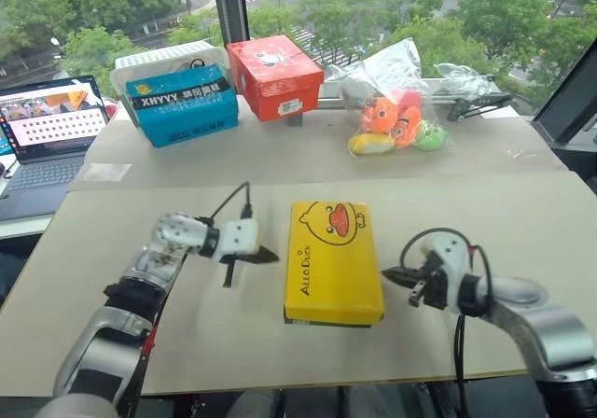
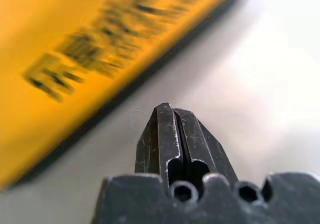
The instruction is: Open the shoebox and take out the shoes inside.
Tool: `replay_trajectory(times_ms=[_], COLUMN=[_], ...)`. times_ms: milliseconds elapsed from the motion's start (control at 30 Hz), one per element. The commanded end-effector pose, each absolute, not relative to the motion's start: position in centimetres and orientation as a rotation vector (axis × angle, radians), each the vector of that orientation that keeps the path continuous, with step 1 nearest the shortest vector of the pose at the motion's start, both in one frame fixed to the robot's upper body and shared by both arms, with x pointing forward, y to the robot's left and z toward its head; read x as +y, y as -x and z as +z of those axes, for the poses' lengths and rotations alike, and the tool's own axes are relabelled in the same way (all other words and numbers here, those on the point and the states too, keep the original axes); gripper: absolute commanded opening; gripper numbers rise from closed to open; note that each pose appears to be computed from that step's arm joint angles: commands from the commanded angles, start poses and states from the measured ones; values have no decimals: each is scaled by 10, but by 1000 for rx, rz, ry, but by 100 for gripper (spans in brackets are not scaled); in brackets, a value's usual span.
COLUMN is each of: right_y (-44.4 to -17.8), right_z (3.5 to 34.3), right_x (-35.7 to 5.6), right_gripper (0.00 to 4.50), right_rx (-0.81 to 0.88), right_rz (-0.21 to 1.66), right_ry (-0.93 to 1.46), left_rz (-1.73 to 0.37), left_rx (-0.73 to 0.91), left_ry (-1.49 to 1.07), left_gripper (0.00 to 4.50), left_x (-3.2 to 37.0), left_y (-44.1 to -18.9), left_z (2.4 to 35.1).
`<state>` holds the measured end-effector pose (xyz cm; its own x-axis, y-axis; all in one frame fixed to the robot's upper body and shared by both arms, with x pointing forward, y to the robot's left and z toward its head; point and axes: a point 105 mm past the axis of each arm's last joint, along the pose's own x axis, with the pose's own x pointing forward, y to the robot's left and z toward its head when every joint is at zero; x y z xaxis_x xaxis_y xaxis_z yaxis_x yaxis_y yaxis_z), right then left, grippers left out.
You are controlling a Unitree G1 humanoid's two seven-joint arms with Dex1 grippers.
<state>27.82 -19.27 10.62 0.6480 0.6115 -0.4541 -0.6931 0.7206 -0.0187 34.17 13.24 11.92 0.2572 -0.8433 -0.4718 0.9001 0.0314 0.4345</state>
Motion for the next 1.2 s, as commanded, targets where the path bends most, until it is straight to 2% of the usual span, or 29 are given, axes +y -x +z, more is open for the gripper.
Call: replay_trajectory(times_ms=[33, 167, 267, 433, 533, 633, 867, 1033, 1200], right_y=[-274, -270, -268, -273, -280, -285, -286, -286, -277], right_z=[130, 153, 169, 169, 145, 127, 115, 156, 214], right_x=[-209, -214, -209, -206, -200, -186, -144, -119, -99], right_gripper=[3, 3, 0, 0, 0, 0, 0, 0, 0], right_rx=[391, 364, 344, 352, 383, 389, 359, 221, 110], right_rz=[742, 769, 823, 837, 847, 902, 1064, 1178, 1371], right_ry=[261, 276, 288, 336, 366, 398, 381, 209, 1], left_rz=[-1198, -1149, -1173, -1227, -1222, -1217, -1141, -1101, -1043], left_rx=[7, -38, 13, 126, 188, 158, 132, 149, 164], left_ry=[-704, -578, -510, -495, -592, -656, -710, -672, -657], left_gripper=[0, 0, 68, 244, 361, 445, 445, 445, 445], left_x=[157, 167, 177, 185, 188, 185, 197, 208, 218], left_y=[-352, -339, -313, -274, -263, -257, -254, -252, -245], left_z=[166, 203, 216, 227, 238, 256, 283, 280, 280])
